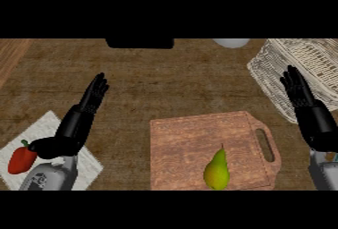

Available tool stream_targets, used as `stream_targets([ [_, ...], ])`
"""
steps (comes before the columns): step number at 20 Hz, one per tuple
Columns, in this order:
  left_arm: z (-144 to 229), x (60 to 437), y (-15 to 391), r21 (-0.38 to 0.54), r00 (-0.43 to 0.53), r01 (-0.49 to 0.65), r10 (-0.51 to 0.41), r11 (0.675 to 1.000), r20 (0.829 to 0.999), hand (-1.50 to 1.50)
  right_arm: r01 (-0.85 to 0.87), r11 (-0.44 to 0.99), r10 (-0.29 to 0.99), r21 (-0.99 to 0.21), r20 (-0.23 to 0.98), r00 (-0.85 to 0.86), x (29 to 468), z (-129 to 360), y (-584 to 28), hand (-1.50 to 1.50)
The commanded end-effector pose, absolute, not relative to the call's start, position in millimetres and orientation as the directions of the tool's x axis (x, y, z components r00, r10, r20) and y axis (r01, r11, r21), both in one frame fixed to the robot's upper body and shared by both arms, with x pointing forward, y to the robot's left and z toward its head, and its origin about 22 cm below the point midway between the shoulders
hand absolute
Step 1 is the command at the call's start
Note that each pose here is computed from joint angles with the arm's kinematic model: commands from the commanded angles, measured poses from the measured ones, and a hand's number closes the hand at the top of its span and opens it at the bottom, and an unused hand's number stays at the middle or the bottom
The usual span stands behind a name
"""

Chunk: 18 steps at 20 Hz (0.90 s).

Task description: Pick the pear from the cutting board and place it in the basket

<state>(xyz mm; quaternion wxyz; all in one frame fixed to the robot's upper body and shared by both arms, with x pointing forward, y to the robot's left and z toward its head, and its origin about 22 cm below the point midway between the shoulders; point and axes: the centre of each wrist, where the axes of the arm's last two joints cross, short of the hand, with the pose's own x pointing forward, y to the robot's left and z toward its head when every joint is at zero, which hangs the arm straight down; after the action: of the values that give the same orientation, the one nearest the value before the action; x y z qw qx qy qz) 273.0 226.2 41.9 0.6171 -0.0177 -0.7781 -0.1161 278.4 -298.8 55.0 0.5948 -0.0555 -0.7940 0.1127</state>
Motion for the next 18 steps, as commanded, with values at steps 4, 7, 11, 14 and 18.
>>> stream_targets([
  [4, -31, 233, 271, 0.148, 0.223, 0.025, -0.15, 0.989, 0.963, 0.0, -0.082, 0.982, -0.185, 0.17, 0.945, -0.269, 295, 59, -250, 1.5],
  [7, -66, 207, 287, 0.147, 0.48, -0.003, -0.128, 0.989, 0.868, 0.0, -0.34, 0.934, -0.22, 0.112, 0.929, -0.298, 301, 79, -213, 1.5],
  [11, -60, 204, 297, 0.141, 0.507, -0.021, -0.111, 0.99, 0.855, 0.0, -0.294, 0.938, -0.254, 0.185, 0.942, -0.218, 282, 73, -117, -1.5],
  [14, -65, 195, 298, 0.141, 0.533, -0.031, -0.103, 0.99, 0.84, 0.0, -0.166, 0.983, -0.113, 0.081, 0.975, -0.194, 278, 83, -111, -1.5],
  [18, -60, 196, 301, 0.144, 0.531, -0.054, -0.093, 0.988, 0.842, 0.0, -0.072, 0.953, 0.286, -0.294, 0.952, -0.106, 296, 88, -151, -1.5],
])
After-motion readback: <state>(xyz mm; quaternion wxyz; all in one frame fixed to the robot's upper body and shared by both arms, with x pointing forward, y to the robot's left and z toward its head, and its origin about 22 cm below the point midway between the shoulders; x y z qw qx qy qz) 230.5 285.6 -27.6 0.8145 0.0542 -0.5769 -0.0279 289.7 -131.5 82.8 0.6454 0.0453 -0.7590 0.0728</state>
